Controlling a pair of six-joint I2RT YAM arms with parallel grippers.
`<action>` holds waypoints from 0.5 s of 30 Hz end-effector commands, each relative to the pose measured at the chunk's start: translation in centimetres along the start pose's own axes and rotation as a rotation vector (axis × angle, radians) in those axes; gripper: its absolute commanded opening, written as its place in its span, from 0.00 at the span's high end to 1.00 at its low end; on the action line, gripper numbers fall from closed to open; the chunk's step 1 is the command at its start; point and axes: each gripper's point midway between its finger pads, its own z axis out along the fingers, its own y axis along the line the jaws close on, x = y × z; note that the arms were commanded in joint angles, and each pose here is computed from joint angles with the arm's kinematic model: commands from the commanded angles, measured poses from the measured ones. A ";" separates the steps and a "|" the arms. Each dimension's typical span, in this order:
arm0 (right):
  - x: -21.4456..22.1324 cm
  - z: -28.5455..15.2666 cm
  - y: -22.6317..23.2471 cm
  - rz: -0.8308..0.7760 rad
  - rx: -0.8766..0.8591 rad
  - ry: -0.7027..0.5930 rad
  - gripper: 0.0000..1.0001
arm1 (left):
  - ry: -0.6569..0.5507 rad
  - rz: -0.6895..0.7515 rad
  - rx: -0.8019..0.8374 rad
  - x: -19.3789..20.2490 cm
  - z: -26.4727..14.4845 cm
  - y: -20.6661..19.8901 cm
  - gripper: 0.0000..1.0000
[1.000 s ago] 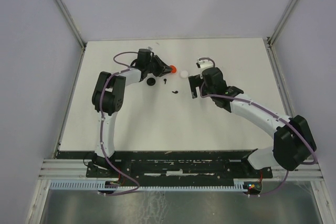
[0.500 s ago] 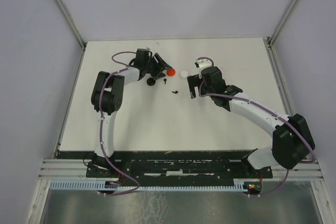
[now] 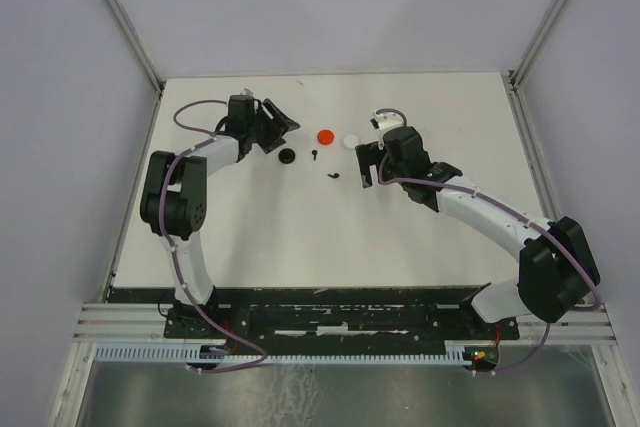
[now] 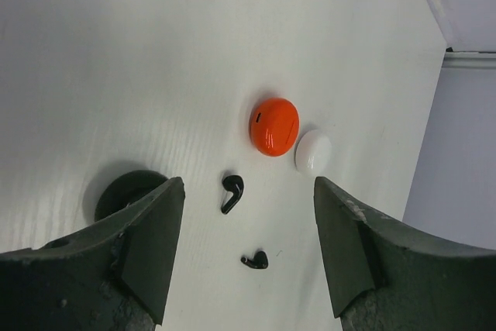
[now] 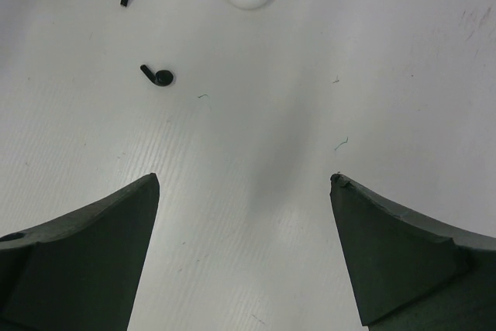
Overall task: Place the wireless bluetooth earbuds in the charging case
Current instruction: Pick up the charging case at the center of the board.
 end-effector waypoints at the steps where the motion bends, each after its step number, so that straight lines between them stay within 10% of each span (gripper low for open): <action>1: -1.3 -0.1 0.4 0.027 -0.018 -0.046 0.00 | -0.084 0.078 -0.004 -1.3 -1.8 0.1 0.26; 15: -0.8 -0.1 0.5 0.027 -0.029 -0.040 0.00 | -0.109 0.077 -0.087 -0.2 -2.6 3.4 0.27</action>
